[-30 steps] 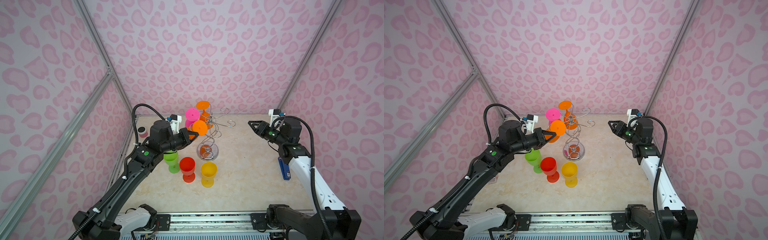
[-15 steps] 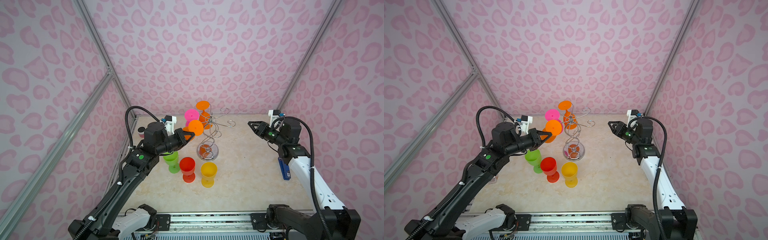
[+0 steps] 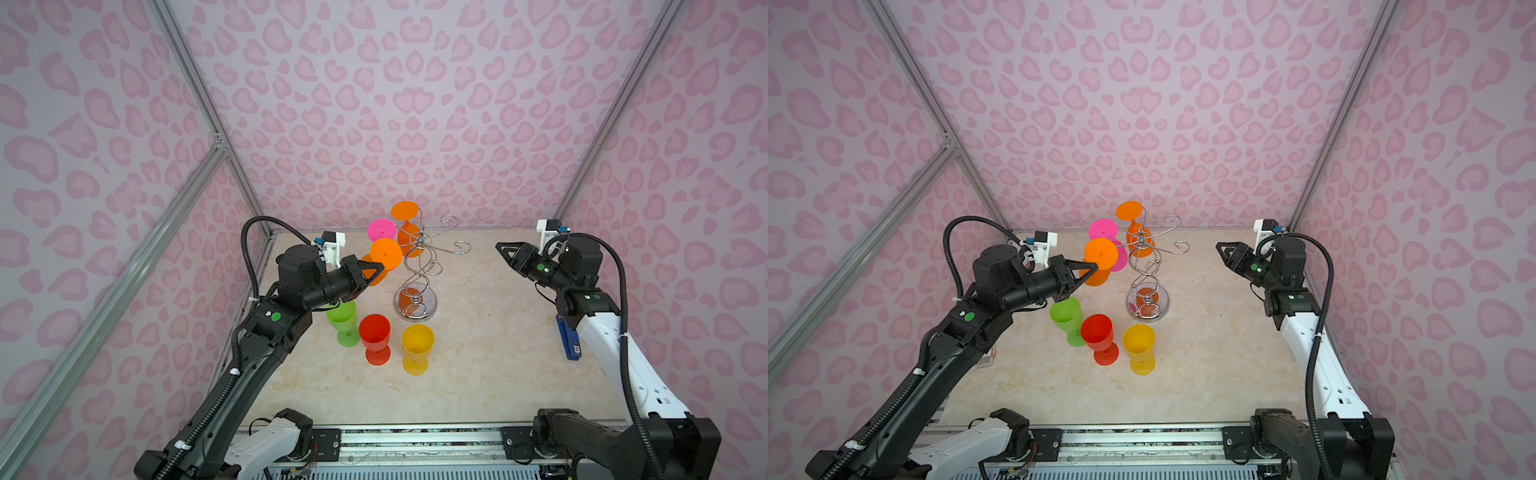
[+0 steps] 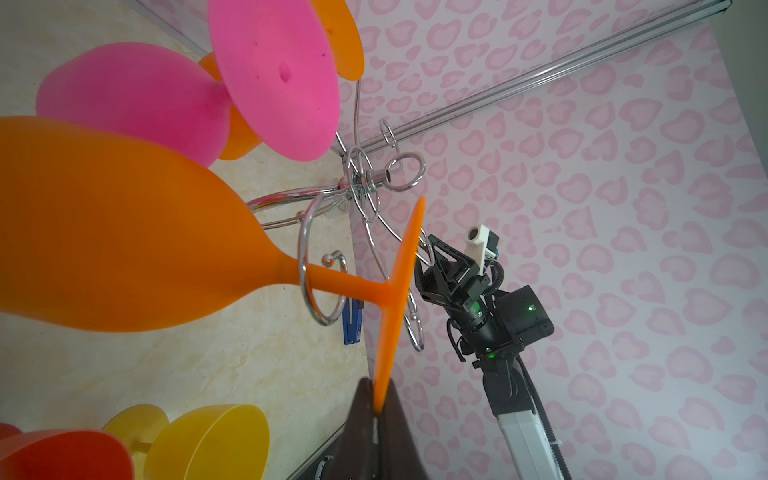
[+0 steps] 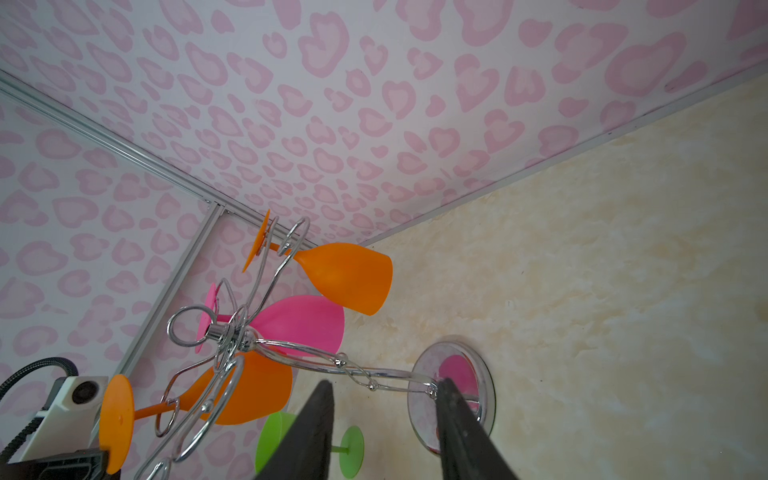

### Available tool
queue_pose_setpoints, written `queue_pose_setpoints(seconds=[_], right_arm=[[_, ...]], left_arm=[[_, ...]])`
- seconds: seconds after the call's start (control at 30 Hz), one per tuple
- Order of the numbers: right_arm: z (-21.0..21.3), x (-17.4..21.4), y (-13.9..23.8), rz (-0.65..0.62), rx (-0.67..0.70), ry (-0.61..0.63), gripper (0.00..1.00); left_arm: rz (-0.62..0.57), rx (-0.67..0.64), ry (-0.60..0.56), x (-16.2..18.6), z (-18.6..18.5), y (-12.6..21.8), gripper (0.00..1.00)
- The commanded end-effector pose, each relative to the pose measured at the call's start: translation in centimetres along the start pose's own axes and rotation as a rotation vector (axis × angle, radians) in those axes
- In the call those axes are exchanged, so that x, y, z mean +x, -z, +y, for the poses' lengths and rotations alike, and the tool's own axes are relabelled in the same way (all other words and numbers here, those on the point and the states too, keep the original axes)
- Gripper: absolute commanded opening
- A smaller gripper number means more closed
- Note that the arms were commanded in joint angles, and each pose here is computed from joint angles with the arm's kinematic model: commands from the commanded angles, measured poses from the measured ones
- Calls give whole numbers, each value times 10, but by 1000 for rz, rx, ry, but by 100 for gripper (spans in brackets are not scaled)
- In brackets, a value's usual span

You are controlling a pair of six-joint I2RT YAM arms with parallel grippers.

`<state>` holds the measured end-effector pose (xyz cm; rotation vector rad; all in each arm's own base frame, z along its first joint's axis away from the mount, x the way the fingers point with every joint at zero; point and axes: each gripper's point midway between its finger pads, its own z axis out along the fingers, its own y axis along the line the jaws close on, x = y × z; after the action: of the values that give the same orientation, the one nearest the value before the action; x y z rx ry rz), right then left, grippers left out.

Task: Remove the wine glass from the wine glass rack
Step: 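Close the left gripper on the orange glass's base on the rack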

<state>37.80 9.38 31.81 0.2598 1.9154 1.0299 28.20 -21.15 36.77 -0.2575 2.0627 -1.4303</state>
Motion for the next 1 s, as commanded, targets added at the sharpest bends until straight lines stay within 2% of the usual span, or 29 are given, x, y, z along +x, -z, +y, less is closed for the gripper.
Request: queue_pose_setpoints(seconds=[0.0, 0.57, 0.97], right_arm=[[3, -2, 0, -9, -15, 12, 42], [2, -5, 4, -18, -12, 15, 41], [1, -7, 4, -22, -16, 8, 41]], left_arm=[[-21, 51, -37, -7, -15, 1, 2], [-6, 55, -63, -21, -20, -16, 2], [39, 80, -59, -13, -25, -25, 2]])
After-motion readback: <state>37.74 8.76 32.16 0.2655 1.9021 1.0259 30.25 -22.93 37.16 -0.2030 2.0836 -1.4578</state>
